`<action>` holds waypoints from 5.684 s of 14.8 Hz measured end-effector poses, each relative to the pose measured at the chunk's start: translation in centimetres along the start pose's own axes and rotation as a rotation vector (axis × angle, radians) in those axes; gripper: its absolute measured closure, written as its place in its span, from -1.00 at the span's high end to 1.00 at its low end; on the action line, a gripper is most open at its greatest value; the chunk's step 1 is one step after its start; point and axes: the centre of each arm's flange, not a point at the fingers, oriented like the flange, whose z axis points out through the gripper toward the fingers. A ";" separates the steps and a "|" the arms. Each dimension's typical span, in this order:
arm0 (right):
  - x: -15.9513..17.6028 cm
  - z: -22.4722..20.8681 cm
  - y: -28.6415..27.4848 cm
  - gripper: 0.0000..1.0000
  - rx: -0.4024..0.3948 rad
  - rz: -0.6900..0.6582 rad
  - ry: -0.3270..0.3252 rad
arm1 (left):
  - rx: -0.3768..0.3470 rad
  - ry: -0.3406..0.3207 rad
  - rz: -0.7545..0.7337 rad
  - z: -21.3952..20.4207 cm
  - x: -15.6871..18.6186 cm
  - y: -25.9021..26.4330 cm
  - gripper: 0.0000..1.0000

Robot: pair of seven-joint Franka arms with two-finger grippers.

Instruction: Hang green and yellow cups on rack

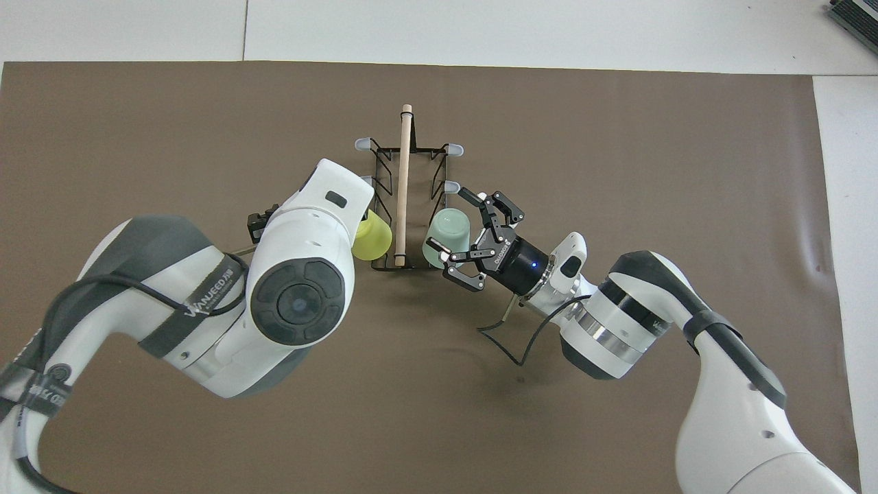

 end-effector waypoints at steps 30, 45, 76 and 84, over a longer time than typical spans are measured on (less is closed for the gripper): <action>22.9 -16.9 19.4 1.00 0.123 -0.574 -1.253 | -0.219 -0.401 0.372 -7.2 12.8 -28.8 1.00; 24.0 -4.6 12.5 1.00 -0.522 -0.241 -1.519 | -0.176 -0.493 0.189 -8.1 11.5 -29.2 1.00; 38.6 -12.3 9.4 1.00 -0.967 0.621 -1.562 | -0.173 -0.501 0.182 -8.0 11.4 -29.5 1.00; 36.4 -12.4 8.2 1.00 -0.988 0.613 -1.542 | -0.173 -0.505 0.184 -7.9 11.3 -29.4 1.00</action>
